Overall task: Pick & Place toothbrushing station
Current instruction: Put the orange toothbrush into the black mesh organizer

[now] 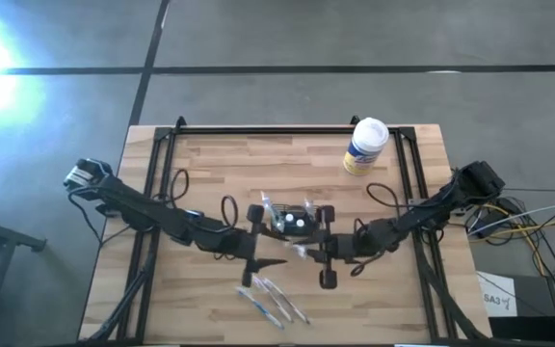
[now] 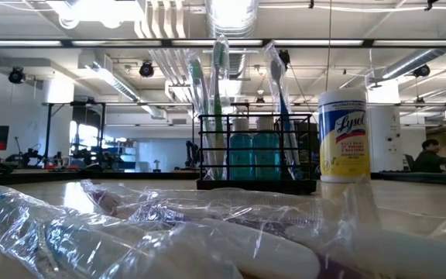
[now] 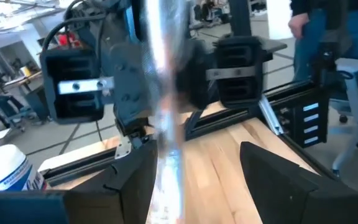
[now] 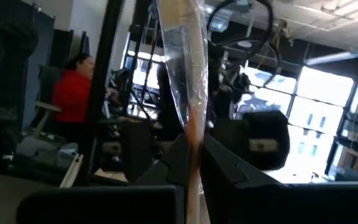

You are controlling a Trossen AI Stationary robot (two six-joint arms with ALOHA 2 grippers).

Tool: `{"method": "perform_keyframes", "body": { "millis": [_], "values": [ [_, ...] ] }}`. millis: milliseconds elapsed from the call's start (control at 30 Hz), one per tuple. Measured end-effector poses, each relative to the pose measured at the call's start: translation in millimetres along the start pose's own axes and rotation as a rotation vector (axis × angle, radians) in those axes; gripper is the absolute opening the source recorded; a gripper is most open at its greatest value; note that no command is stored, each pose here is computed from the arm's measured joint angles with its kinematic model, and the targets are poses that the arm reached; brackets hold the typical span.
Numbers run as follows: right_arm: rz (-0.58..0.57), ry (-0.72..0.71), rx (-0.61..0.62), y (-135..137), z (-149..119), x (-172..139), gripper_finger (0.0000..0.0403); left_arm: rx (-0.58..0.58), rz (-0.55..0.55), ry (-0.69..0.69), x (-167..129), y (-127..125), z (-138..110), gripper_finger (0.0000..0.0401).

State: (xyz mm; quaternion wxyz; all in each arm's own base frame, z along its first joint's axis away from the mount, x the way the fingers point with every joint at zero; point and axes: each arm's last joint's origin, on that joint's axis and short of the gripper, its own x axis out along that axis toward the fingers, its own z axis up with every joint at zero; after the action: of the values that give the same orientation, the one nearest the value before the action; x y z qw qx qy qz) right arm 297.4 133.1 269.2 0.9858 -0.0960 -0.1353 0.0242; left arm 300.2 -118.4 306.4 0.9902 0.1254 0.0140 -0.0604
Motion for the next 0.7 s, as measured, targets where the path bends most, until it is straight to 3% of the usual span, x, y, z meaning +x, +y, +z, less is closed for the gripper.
{"method": "perform_keyframes", "body": {
  "millis": [300, 433, 567, 700],
  "values": [
    [0.006, -0.004, -0.059, 5.9, 0.3, 13.6, 0.0018, -0.031, 0.073, 0.028, 9.7, 4.1, -4.6, 0.0234],
    [0.008, 0.001, -0.061, 6.4, -0.5, 13.9, 0.0018, -0.038, 0.048, 0.037, 5.8, 2.5, -8.7, 0.0228],
    [0.007, 0.003, -0.061, 6.4, -0.8, 13.9, 0.0018, -0.031, 0.038, 0.046, 2.8, 0.3, -12.3, 0.0191],
    [0.003, 0.003, -0.067, 5.3, -1.1, 14.3, 0.0018, -0.017, 0.021, 0.045, 2.9, 0.3, -12.6, 0.0116]
  ]
}}
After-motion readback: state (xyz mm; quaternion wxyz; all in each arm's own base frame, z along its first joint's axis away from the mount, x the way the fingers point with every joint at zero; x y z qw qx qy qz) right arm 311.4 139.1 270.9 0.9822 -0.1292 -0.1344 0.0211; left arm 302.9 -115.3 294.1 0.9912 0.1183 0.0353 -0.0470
